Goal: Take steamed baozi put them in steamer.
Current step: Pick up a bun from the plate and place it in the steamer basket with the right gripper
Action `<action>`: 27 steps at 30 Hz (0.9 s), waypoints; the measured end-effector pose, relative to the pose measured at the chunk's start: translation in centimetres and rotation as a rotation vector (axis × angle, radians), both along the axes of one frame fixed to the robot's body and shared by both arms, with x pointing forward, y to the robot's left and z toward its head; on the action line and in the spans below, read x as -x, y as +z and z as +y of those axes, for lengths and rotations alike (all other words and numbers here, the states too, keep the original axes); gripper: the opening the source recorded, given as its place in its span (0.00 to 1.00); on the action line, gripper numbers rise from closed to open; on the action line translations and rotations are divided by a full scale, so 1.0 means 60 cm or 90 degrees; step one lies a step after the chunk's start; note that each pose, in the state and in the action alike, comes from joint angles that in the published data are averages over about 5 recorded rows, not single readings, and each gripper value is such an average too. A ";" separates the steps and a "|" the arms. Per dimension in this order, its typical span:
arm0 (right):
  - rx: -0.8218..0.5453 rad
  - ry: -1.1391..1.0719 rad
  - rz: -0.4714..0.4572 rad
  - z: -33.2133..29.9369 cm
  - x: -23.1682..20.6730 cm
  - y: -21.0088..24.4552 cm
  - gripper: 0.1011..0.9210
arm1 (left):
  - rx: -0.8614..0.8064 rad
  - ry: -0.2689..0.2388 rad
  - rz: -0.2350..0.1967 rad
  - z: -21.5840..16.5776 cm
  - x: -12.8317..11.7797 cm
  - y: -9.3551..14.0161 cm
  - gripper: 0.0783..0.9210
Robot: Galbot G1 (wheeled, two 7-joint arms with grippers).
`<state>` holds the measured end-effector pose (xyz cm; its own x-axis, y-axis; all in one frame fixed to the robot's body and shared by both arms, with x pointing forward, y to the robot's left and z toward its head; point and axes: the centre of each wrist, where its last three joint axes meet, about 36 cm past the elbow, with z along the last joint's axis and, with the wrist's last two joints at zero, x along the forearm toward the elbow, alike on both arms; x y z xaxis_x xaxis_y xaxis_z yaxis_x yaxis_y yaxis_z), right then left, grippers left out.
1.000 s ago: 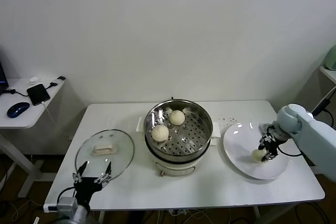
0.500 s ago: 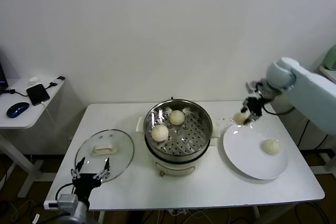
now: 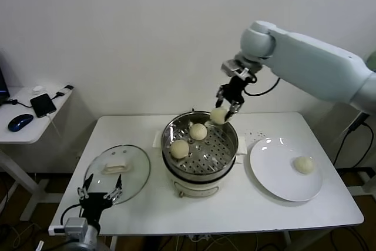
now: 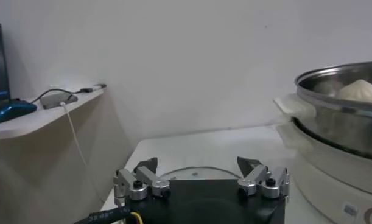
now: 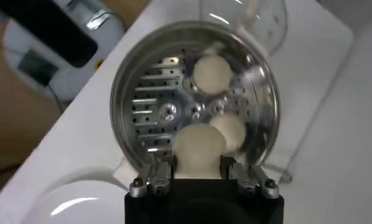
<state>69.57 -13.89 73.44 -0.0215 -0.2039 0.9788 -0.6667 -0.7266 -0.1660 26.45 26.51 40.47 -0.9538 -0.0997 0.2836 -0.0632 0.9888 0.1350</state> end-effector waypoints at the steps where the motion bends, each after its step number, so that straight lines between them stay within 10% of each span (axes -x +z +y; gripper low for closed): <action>1: 0.006 0.036 -0.008 0.015 0.002 -0.005 0.49 | 0.000 0.000 -0.001 0.000 0.001 0.001 0.88; 27: 0.141 0.485 -0.018 0.181 0.085 -0.177 0.49 | 0.006 0.000 -0.006 0.000 0.001 0.007 0.88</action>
